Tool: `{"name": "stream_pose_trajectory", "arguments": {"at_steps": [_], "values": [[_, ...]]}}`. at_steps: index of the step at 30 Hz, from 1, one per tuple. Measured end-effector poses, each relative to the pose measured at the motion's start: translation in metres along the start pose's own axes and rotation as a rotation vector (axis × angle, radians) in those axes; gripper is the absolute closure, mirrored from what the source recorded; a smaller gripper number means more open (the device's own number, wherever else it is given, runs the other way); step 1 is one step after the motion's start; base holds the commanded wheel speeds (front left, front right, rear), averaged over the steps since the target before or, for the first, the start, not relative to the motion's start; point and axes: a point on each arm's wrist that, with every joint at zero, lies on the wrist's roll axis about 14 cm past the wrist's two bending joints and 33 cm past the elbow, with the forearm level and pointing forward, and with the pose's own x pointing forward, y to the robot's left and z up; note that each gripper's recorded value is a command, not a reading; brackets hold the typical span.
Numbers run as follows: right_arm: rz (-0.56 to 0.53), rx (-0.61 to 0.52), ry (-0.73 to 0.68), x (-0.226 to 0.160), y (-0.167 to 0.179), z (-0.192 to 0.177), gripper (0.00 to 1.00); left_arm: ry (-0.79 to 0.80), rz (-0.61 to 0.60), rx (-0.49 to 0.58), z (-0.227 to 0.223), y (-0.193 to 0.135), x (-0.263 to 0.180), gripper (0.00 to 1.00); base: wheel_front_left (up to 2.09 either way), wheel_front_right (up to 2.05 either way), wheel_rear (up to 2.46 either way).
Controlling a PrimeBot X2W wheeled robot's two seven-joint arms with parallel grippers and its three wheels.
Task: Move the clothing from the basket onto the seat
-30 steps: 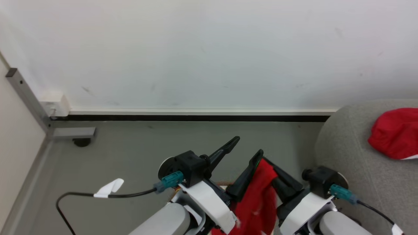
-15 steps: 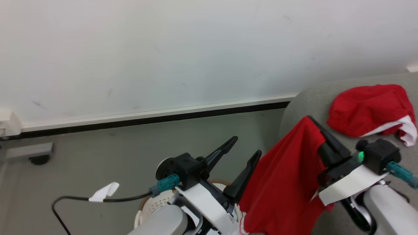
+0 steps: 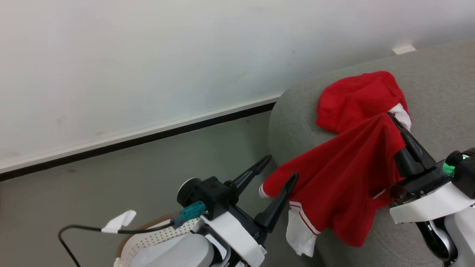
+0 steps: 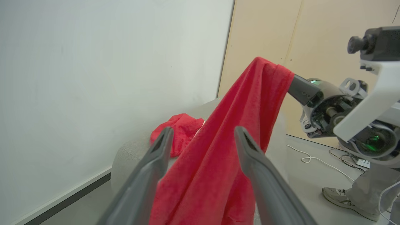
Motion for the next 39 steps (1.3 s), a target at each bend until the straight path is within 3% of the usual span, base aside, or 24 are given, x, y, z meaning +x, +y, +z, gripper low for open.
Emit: {"name": "stream_pose_trajectory", "arguments": {"at_steps": [9,20,27,33,39], "values": [[-0.077,-0.017,0.019,-0.022,-0.017,0.000,1.00,0.006,-0.072,-0.020,-0.012,-0.014,0.015,0.00,0.00,0.00,0.00],[-0.078,-0.011,0.039,-0.016,-0.018,-0.008,1.00,0.026,-0.070,-0.023,-0.021,-0.009,0.014,0.00,0.00,0.00,0.00],[-0.006,-0.115,0.058,0.024,-0.026,-0.003,1.00,0.065,-0.045,-0.020,-0.039,0.016,0.008,0.00,0.00,0.00,0.00],[0.031,-0.268,0.090,0.071,-0.054,0.006,1.00,0.099,-0.009,0.002,-0.058,0.050,0.000,0.00,0.00,0.00,0.00],[-0.008,-0.361,0.085,0.112,-0.093,0.024,1.00,0.139,0.041,-0.011,-0.082,0.078,-0.015,0.00,0.00,0.00,0.00]]}}
